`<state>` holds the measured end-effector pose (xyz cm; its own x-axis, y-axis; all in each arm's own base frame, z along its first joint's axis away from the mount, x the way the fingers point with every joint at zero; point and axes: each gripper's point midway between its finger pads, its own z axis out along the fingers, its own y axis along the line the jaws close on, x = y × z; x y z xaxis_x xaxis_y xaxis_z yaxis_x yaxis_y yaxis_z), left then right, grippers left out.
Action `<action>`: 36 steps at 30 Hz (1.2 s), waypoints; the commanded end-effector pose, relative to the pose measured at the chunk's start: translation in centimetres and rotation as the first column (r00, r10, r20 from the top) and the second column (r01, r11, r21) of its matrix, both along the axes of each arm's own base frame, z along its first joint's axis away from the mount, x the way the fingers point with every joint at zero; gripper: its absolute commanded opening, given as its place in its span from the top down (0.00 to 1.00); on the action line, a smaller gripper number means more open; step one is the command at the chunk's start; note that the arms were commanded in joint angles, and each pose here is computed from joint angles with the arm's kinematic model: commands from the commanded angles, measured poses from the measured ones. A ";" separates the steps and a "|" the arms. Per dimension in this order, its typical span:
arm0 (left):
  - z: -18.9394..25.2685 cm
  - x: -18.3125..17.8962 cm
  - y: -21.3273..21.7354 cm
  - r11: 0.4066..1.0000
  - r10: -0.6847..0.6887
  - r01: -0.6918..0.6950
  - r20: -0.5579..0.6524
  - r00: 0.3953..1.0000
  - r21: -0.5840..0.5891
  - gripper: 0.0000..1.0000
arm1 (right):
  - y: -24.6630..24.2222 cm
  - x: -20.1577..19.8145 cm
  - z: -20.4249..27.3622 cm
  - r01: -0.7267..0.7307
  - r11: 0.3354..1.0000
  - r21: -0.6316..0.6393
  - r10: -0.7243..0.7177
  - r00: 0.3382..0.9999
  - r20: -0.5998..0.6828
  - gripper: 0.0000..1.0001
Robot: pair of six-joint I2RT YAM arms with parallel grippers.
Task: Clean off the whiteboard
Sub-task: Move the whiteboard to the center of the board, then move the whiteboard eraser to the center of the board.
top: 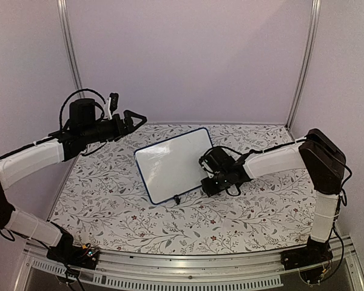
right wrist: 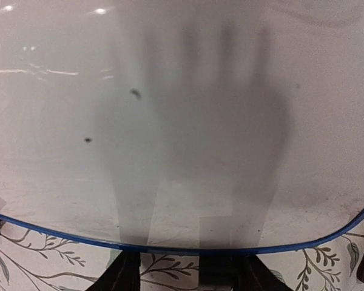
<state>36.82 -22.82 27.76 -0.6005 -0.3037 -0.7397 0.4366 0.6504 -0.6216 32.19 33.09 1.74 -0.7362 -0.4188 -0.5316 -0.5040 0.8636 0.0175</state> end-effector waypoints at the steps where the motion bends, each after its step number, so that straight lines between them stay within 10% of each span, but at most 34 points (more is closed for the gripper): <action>1: -1.3 0.4 0.8 0.999 0.031 -0.031 -0.012 0.999 0.033 0.00 | -0.2 -0.5 1.2 0.014 1.000 0.022 -0.014 1.000 0.016 0.44; 10: -0.4 0.0 0.3 1.000 -0.010 0.010 0.030 0.999 0.011 0.00 | -4.9 -1.9 3.3 0.085 0.996 -0.033 -0.083 0.995 0.058 0.18; 36: 1.1 -1.1 -0.6 0.995 -0.084 0.087 0.073 0.994 -0.039 0.00 | -14.2 3.0 4.1 0.445 0.894 -0.059 -0.440 0.895 0.074 0.01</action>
<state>35.98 -23.62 27.85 -0.5951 -0.2767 -0.7545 0.5071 0.5991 -0.6196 34.03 19.83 5.51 -0.8225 -0.1417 -0.5508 -0.1306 0.9897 -0.0596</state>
